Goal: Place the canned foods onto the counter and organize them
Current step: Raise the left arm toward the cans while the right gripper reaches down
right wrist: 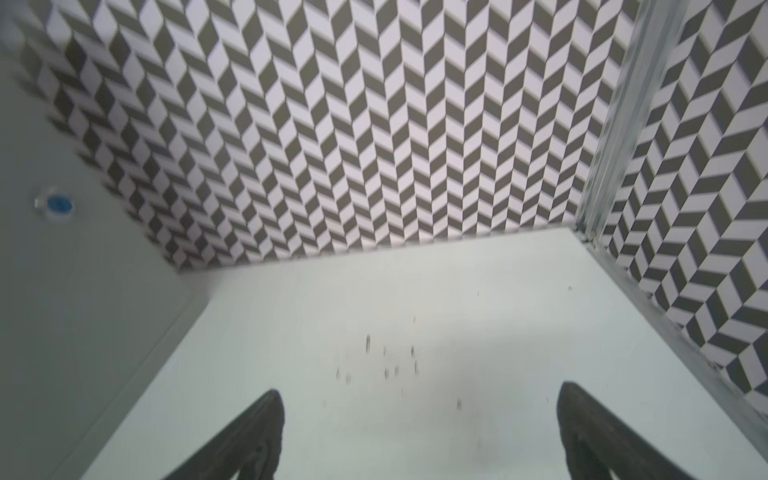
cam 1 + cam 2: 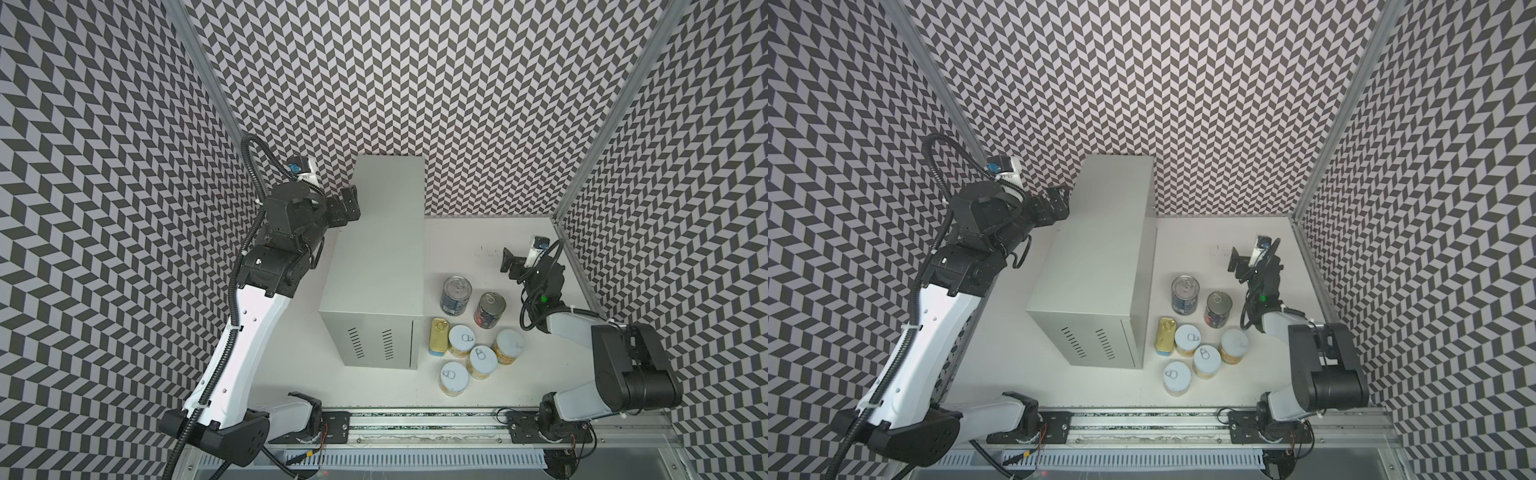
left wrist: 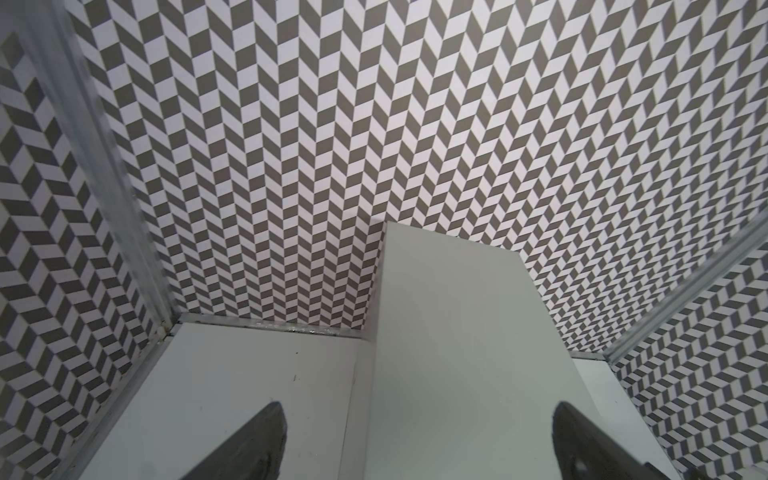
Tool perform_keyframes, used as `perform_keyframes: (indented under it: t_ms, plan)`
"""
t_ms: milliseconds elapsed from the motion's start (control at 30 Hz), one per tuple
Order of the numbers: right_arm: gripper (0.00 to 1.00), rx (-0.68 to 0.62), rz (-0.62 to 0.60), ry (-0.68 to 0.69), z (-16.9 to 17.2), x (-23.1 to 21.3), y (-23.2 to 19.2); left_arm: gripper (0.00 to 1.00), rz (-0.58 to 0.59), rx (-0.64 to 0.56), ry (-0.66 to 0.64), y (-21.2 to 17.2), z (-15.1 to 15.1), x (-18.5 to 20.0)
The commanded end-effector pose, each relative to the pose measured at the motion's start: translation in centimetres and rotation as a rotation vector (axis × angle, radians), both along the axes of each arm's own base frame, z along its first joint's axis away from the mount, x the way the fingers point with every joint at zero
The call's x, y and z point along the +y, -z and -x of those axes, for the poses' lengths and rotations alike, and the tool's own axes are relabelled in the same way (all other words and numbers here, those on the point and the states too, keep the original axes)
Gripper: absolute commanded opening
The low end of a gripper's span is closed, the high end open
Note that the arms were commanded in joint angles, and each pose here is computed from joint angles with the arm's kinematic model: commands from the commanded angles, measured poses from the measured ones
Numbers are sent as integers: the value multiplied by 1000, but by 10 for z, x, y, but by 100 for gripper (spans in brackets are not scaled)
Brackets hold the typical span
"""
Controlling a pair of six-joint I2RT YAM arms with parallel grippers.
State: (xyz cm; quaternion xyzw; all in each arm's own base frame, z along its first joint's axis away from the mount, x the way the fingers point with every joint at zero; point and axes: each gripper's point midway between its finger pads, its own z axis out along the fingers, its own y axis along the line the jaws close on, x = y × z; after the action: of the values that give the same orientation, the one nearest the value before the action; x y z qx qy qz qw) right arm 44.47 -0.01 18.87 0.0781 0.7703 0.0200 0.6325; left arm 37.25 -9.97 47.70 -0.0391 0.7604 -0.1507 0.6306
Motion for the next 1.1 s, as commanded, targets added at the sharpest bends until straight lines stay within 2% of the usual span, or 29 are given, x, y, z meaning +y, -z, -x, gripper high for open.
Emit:
perform_keyframes:
  t_ms: [0,200,333,433,533,700,867,1067]
  plan:
    - [99,234,-51,104,17,-6,27,100,14,16,74,-4,5,-13]
    - [99,421,-59,49,39,27,4,100,-13,13,154,-7,22,-31]
    - [99,438,34,-8,69,66,-19,100,-19,11,256,0,39,-53]
    - [99,467,42,-60,90,82,-25,100,-53,-13,383,-4,63,-81]
    - [99,515,22,-102,107,89,-22,100,-87,-19,537,-6,90,-109]
    - [99,577,47,-90,123,86,-11,100,-157,14,784,8,128,-156]
    - [99,634,39,-117,129,91,12,100,-186,6,936,15,159,-190]
    - [99,669,-12,-224,138,113,35,100,-209,6,1031,24,174,-213]
